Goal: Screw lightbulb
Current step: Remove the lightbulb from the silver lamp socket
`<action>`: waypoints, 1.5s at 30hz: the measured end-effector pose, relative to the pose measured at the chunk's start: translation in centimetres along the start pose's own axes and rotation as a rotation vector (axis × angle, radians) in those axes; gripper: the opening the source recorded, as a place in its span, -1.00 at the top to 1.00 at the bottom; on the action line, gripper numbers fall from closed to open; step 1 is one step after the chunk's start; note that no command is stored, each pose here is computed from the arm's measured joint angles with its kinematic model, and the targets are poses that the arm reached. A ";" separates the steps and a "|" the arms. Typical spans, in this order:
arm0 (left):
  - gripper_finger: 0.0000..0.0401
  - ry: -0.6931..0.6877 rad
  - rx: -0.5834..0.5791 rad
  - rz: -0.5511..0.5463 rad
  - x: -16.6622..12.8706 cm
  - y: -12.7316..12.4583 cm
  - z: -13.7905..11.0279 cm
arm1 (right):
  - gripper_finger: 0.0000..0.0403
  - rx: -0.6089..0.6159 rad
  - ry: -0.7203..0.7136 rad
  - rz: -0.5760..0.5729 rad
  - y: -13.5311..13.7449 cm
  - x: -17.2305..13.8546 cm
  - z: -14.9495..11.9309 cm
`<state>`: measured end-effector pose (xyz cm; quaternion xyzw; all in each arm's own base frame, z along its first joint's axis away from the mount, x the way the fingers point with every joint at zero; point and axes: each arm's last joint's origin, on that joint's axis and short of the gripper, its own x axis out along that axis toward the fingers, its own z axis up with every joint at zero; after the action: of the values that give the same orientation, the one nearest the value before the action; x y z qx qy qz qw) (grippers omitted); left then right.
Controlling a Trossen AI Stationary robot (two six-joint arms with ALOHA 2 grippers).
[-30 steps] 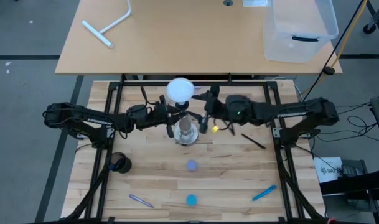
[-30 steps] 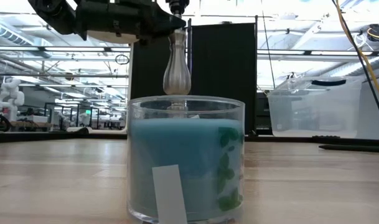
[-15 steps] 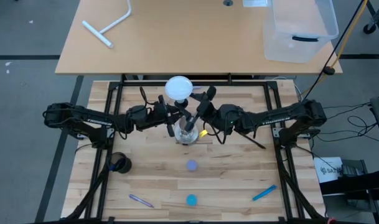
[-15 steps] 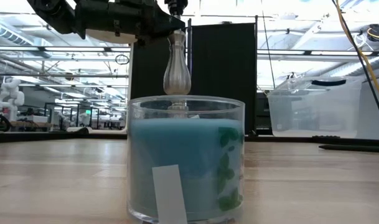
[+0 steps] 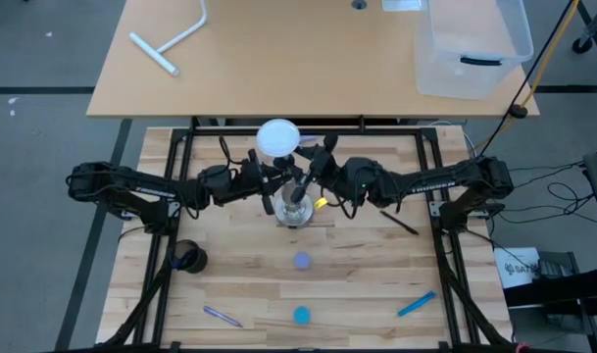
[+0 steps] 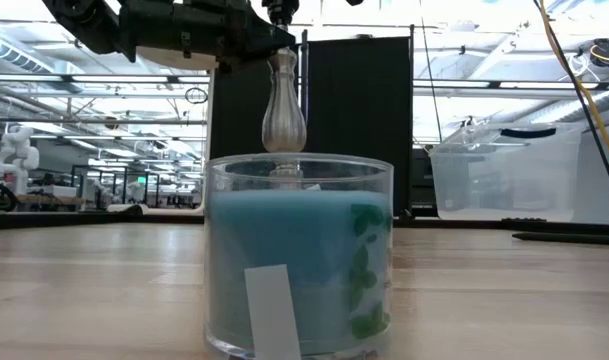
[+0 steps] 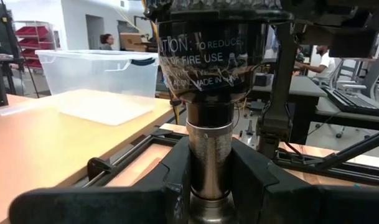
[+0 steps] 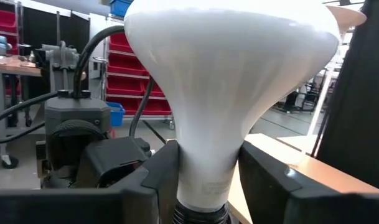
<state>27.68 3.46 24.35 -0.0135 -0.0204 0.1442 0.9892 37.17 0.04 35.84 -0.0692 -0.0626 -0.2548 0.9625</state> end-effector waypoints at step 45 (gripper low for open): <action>0.62 0.015 0.032 -0.117 0.1 -0.2 -0.1 | -0.51 -0.052 0.162 0.312 -3.2 -5.0 4.1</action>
<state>27.80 3.28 24.29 0.0026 -0.0116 0.0864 0.9962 30.88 0.41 39.44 -0.0823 0.0335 -0.1086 0.9901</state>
